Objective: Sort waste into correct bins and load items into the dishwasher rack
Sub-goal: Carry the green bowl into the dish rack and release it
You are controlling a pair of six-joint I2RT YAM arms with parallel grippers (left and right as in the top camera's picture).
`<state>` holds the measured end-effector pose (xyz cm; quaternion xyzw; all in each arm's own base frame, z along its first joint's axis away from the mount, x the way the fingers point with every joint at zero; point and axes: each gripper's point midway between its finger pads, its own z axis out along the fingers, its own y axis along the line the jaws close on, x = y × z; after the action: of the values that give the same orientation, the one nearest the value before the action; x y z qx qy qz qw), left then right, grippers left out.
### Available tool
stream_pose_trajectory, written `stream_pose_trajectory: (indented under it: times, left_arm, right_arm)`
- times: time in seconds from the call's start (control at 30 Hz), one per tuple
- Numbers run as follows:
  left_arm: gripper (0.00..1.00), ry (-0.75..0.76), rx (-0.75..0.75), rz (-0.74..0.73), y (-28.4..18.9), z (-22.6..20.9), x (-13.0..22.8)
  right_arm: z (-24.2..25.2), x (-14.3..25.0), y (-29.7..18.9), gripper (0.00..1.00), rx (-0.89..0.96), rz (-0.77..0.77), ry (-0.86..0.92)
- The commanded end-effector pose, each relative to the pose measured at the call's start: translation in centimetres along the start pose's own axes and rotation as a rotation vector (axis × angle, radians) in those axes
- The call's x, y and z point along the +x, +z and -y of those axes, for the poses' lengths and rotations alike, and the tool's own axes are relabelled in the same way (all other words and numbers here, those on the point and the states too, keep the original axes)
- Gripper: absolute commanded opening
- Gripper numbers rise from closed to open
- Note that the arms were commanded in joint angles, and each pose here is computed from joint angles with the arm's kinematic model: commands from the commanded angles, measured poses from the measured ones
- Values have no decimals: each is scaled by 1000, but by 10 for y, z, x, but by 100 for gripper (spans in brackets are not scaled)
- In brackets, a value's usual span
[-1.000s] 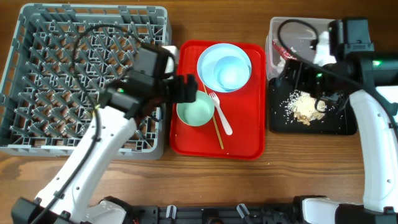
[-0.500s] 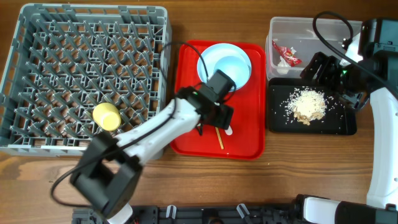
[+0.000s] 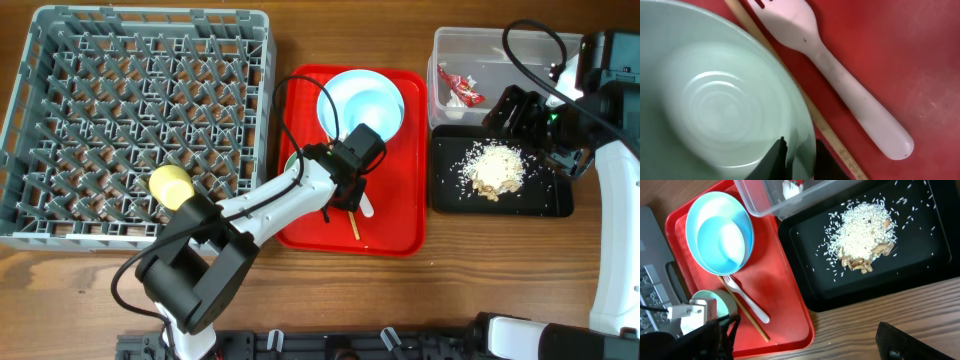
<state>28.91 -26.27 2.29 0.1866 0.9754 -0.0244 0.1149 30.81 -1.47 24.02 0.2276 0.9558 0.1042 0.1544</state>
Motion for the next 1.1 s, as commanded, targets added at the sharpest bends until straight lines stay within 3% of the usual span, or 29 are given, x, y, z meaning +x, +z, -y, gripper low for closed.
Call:
stream_pose_trajectory:
  times: [0.0, 0.33, 0.43, 0.5, 0.6, 0.77, 1.07]
  left_arm:
    - [18, 1, -24, -4, 5, -4, 3]
    - [18, 4, -33, -28, 10, -7, 13]
    - [13, 4, -35, -32, 11, -8, 14]
    - [4, 3, -34, -30, 11, -8, 14]
    - [4, 2, -26, -13, 6, -5, 7]
    - [4, -3, -4, 33, -31, 1, -14]
    - [4, -56, 80, 267, -127, -8, -49]
  right_arm:
    - [0, 1, -5, 100, -1, 4, -9]
    - [1, 3, -5, 100, 2, -4, -7]
    - [1, 3, -5, 100, 2, -5, -7]
    - [1, 4, -5, 100, 3, -8, -7]
    - [1, 4, -5, 100, 3, -8, -7]
    - [2, 6, -5, 100, 6, -15, -12]
    - [2, 6, -5, 100, 6, -15, -12]
